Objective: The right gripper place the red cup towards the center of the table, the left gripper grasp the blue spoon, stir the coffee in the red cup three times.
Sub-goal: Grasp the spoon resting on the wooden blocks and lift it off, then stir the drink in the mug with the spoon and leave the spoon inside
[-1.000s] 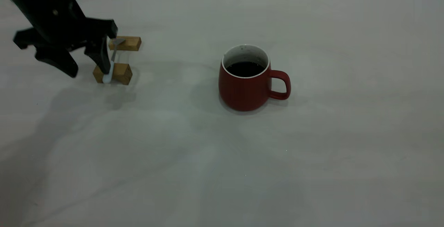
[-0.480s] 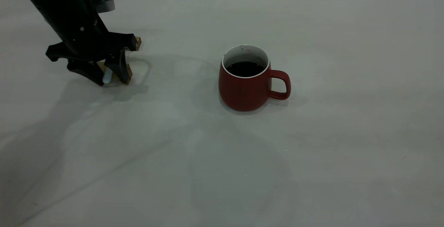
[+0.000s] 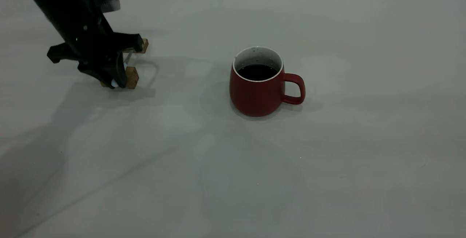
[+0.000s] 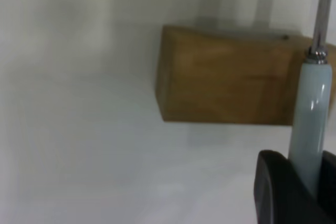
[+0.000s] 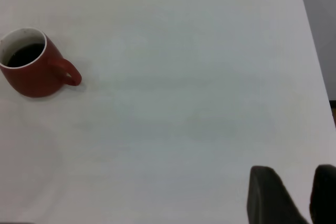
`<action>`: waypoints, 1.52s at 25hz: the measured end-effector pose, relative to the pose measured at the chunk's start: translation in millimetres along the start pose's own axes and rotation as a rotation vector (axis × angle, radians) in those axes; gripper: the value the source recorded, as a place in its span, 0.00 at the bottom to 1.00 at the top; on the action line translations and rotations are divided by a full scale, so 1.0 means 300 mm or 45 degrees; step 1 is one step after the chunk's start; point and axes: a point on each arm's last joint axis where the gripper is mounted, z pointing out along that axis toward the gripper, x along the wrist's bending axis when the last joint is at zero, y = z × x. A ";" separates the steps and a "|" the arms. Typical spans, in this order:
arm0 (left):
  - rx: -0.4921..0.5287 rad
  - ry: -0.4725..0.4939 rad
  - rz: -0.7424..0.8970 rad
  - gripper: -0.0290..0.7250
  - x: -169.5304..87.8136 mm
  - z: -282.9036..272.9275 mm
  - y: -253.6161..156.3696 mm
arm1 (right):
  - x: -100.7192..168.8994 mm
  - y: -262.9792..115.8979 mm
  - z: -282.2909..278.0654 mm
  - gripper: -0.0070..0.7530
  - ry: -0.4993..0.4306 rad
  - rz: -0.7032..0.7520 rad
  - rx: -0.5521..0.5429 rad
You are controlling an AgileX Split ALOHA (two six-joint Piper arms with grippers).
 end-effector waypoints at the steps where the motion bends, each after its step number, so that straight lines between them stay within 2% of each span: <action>1: 0.031 -0.008 -0.015 0.25 -0.009 -0.018 0.011 | 0.000 0.000 0.000 0.32 0.000 0.000 0.000; 3: 0.098 -0.046 -0.074 0.25 -0.036 -0.077 0.035 | 0.000 0.000 0.000 0.32 0.000 0.000 0.000; 6: 0.154 -0.174 -0.215 0.25 -0.108 -0.212 0.090 | 0.000 0.000 0.000 0.32 0.000 0.000 0.000; 8: 0.253 -0.280 -0.389 0.25 -0.154 -0.298 0.102 | 0.000 0.000 0.000 0.32 0.000 0.000 0.000; 10: 0.406 -0.350 -0.590 0.25 -0.195 -0.361 0.096 | 0.000 0.000 0.000 0.32 0.000 0.000 0.000; 15: 0.590 -0.560 -1.135 0.25 -0.296 -0.440 0.126 | 0.000 0.000 0.000 0.32 0.000 0.000 0.000; 18: 0.743 -0.666 -1.354 0.25 -0.360 -0.459 0.123 | 0.000 0.000 0.000 0.32 0.000 0.000 0.000; 25: 1.039 -0.835 -1.471 0.25 -0.532 -0.450 0.088 | 0.000 0.000 0.000 0.32 0.000 0.000 0.000; 28: 1.120 -0.857 -1.487 0.25 -0.573 -0.416 0.076 | 0.000 0.000 0.000 0.32 0.000 0.000 0.000; 38: 1.217 -0.752 -1.585 0.25 -0.558 -0.228 0.071 | 0.000 0.000 0.000 0.32 0.000 0.000 0.000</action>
